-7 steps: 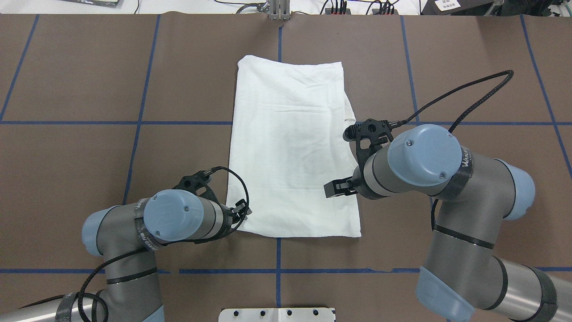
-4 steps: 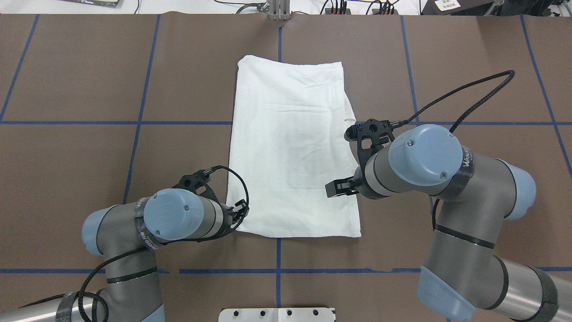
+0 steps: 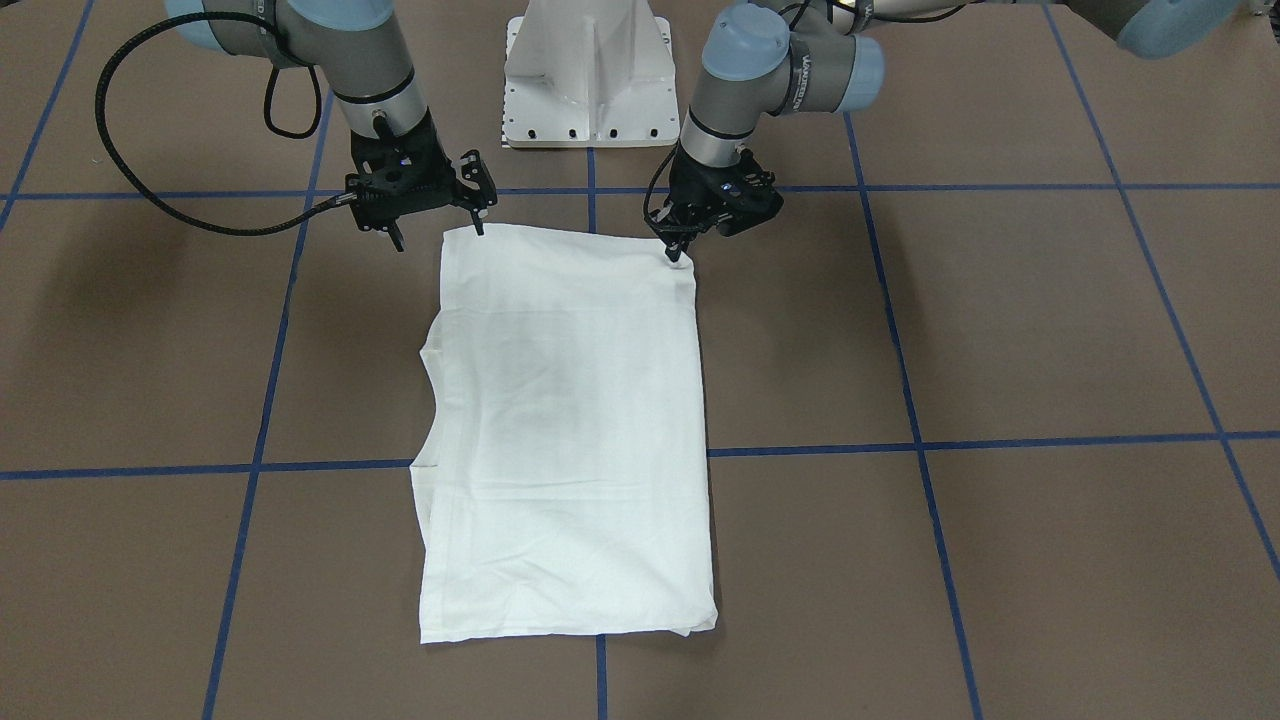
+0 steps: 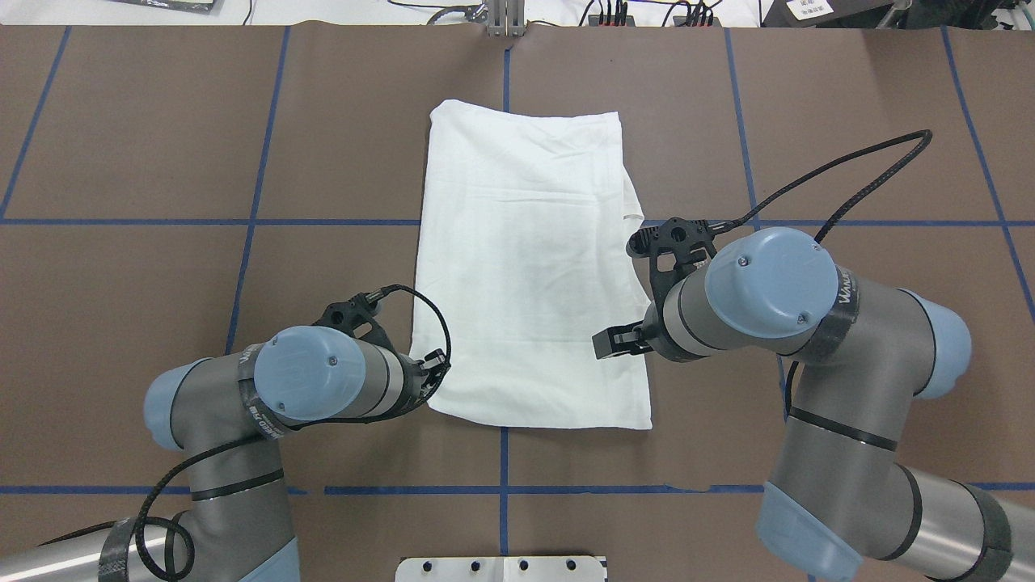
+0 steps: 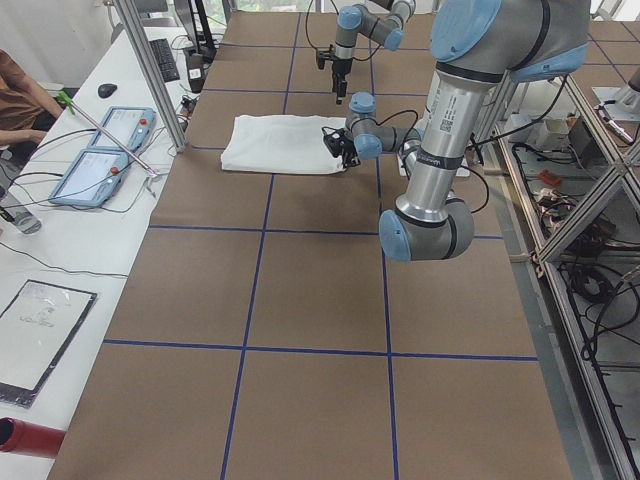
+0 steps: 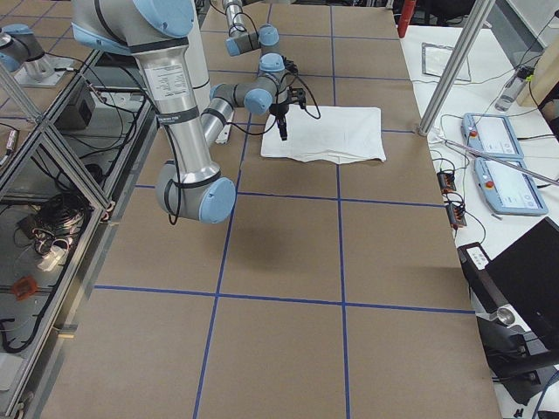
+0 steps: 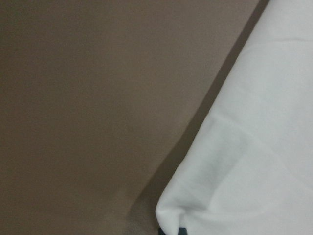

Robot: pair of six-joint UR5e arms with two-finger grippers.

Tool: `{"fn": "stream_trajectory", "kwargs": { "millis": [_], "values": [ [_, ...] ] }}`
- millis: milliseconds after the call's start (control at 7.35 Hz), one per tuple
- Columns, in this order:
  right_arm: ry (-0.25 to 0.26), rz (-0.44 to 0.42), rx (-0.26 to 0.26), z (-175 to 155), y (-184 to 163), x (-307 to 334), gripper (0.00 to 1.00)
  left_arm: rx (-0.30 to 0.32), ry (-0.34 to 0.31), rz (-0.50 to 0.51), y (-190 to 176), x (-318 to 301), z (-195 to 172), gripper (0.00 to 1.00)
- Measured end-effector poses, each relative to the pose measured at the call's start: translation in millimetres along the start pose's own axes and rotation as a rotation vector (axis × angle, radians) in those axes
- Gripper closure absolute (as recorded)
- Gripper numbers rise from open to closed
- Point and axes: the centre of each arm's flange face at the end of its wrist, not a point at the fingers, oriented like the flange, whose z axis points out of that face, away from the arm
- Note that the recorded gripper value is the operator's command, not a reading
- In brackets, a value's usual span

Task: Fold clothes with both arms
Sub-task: 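Lower both grippers to the shirt's near edge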

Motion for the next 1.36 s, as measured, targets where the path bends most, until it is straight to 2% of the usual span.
{"fn": "stream_trajectory", "kwargs": {
  "millis": [136, 408, 681, 817, 1089, 1361],
  "values": [
    [0.002, 0.024, -0.002, 1.0, 0.9, 0.2, 0.0, -0.004, 0.018, -0.002, -1.0, 6.3, -8.7, 1.0],
    [0.002, 0.17, -0.021, 7.9, 12.7, -7.5, 0.0, -0.01, 0.031, -0.002, 0.6, 11.8, -20.5, 1.0],
    [0.019, 0.389, -0.055, 26.3, 38.0, -23.3, 0.0, -0.011, 0.035, -0.001, 1.5, 13.0, -25.9, 1.0],
    [0.03, 0.522, -0.056, 33.0, 47.0, -29.3, 0.0, -0.012, 0.035, -0.001, 1.6, 13.1, -26.4, 1.0],
    [0.053, 0.718, -0.055, 44.2, 53.6, -34.5, 0.0, -0.012, 0.036, -0.001, 1.8, 13.4, -26.9, 1.0],
    [0.078, 0.783, -0.058, 62.9, 54.6, -34.0, 0.0, -0.012, 0.037, -0.001, 2.0, 13.6, -27.5, 1.0]
  ]
}}
